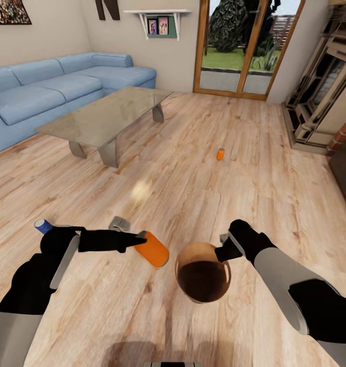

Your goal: Put the three can of soda from the living room inside the tash can in the kitchen.

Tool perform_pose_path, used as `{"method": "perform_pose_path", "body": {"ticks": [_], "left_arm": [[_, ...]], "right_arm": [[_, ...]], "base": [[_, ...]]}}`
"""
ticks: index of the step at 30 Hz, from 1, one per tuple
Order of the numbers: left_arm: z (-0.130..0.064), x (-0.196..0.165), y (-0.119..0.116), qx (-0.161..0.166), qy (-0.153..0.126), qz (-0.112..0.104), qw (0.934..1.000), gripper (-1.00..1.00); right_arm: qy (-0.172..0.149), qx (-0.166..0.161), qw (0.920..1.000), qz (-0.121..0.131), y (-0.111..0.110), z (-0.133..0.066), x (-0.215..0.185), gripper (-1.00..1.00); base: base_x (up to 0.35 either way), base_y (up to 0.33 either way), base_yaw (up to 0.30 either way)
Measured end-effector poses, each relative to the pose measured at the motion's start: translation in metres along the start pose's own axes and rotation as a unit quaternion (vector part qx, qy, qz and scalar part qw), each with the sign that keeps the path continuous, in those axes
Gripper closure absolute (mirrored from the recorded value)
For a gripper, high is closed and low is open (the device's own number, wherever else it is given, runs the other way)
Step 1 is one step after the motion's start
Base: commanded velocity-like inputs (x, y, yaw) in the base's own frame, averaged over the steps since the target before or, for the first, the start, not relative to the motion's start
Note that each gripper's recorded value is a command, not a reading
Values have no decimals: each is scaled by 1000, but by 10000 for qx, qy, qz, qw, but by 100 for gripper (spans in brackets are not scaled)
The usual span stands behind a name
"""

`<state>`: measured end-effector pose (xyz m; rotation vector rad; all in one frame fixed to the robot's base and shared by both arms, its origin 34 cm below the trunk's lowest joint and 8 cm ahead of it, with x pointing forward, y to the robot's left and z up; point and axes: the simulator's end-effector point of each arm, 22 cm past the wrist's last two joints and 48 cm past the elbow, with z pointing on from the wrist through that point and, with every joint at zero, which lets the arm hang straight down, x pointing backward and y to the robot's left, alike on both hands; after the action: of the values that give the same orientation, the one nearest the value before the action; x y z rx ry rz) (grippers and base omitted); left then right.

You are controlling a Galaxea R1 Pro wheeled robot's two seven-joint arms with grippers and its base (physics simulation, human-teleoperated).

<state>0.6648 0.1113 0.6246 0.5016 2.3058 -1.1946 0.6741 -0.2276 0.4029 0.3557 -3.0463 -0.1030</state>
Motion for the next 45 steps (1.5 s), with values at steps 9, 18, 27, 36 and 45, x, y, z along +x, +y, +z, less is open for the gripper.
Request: {"method": "perform_pose_path", "body": {"ticks": [9,18,27,36,45], "left_arm": [[-14,-42,-38,381,-168,341,9986,100],[22,-22,-57,487,196,406,9978,100],[46,-9,-68,444,400,590,9965,100],[79,27,-47,221,695,796,9941,100],[97,47,-38,58,774,1110,9908,100]], "right_arm": [[-18,24,9999,-151,29,-12,-7,100],[-112,-35,9995,-308,56,-15,-17,100],[-174,-137,9988,-434,80,-19,-24,100],[-205,-216,9984,-476,92,-21,-27,100],[-227,-251,9979,-554,104,-23,-30,100]], "base": [[0,0,0],[0,0,0],[0,0,0],[0,0,0],[0,0,0]]}}
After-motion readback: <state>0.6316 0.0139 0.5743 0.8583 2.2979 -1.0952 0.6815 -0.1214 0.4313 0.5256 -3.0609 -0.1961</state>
